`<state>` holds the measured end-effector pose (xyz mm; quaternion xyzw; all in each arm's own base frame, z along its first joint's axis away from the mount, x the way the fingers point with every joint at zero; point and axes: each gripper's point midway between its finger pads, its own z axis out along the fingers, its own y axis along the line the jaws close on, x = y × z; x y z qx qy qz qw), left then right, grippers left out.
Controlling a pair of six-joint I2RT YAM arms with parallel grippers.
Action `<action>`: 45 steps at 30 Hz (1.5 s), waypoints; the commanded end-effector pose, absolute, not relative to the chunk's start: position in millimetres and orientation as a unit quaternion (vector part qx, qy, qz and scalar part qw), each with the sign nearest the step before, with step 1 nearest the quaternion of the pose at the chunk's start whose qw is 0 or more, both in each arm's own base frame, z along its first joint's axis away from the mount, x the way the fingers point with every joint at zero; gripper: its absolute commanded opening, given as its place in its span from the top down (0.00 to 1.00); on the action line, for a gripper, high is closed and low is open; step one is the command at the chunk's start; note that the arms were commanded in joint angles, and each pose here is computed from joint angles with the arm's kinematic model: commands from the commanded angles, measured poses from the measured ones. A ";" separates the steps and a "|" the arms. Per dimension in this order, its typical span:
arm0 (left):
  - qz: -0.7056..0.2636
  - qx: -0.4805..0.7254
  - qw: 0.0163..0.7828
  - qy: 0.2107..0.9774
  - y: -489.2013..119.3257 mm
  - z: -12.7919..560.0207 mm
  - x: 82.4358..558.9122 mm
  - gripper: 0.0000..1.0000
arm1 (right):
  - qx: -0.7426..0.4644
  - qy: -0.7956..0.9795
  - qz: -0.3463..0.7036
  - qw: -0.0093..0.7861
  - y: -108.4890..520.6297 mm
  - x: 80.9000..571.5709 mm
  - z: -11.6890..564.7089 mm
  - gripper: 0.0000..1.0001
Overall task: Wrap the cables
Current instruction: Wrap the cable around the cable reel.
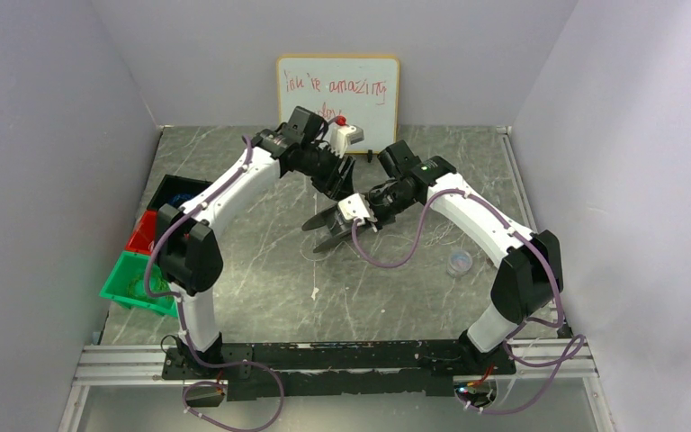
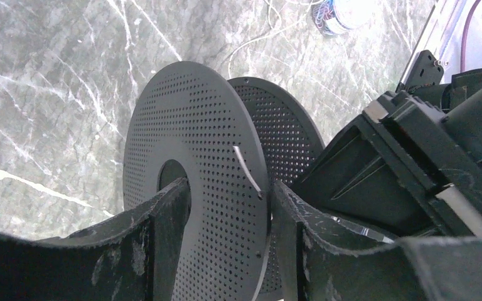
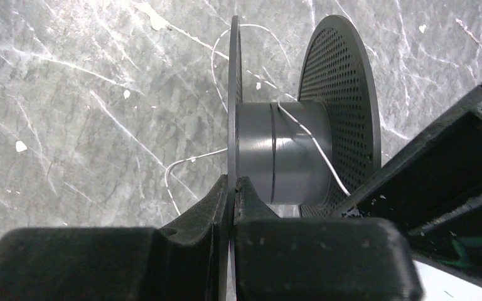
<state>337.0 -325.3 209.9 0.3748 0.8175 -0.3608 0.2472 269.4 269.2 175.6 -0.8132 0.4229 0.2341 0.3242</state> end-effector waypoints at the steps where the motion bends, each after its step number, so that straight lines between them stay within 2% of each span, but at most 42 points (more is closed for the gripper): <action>1: -0.371 0.386 0.277 0.798 -323.7 231.6 335.2 0.45 | -0.807 0.400 0.242 0.362 278.9 269.8 207.5 1.00; 9: -0.366 0.385 0.283 0.798 -322.0 223.6 335.6 0.48 | -0.797 0.402 0.265 0.365 280.9 270.9 214.7 1.00; 12: -0.364 0.387 0.284 0.798 -322.4 224.8 337.3 0.46 | -0.795 0.400 0.274 0.364 282.7 269.2 216.4 1.00; 17: -0.360 0.383 0.316 0.790 -316.4 250.1 343.9 0.30 | -0.795 0.401 0.274 0.363 281.7 269.1 216.8 1.00; 23: -0.363 0.390 0.396 0.748 -297.7 307.2 347.7 0.07 | -0.797 0.402 0.278 0.355 278.9 267.0 211.4 1.00; 31: -0.386 0.469 0.407 0.682 -303.0 310.8 329.9 0.06 | -0.798 0.402 0.285 0.348 278.4 265.6 208.3 1.00; 45: -0.448 0.538 0.342 0.627 -325.3 268.8 316.3 0.10 | -0.800 0.391 0.300 0.343 279.2 259.6 203.1 1.00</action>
